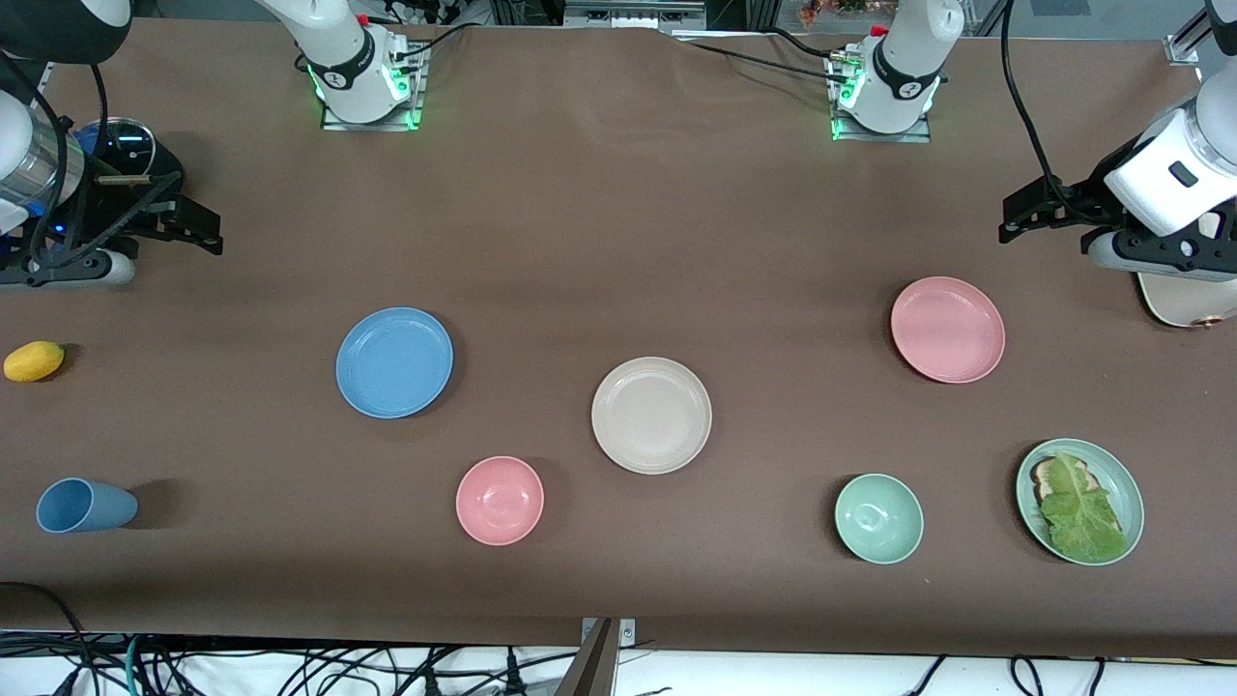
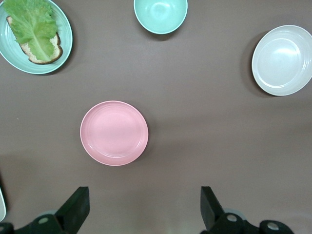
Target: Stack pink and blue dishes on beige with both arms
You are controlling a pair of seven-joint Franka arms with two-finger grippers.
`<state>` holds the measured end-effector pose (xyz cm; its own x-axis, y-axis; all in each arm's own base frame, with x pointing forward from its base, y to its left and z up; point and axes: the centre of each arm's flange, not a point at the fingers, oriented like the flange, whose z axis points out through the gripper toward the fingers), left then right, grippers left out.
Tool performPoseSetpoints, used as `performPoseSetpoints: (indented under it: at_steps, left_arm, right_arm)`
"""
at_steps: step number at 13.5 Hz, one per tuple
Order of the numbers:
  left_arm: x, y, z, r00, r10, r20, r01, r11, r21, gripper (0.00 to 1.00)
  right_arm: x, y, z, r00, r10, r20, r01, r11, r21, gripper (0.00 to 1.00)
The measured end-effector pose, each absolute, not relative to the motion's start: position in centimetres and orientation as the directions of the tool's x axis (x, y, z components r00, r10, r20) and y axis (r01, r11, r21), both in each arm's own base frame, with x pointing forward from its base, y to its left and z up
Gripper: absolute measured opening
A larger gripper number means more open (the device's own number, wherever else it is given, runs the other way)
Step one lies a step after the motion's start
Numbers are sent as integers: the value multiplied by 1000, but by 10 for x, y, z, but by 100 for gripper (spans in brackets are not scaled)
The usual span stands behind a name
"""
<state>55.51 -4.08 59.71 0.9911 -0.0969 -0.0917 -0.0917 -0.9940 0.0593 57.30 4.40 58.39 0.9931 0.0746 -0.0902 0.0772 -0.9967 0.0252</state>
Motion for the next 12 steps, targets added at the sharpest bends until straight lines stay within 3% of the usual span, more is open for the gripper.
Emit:
performPoseSetpoints:
  at_steps: [12]
  left_arm:
    - [555, -41, 597, 991, -97, -92, -92, -994, 59, 100]
  right_arm:
    - [573, 45, 584, 994, 71, -88, 72, -997, -1, 100]
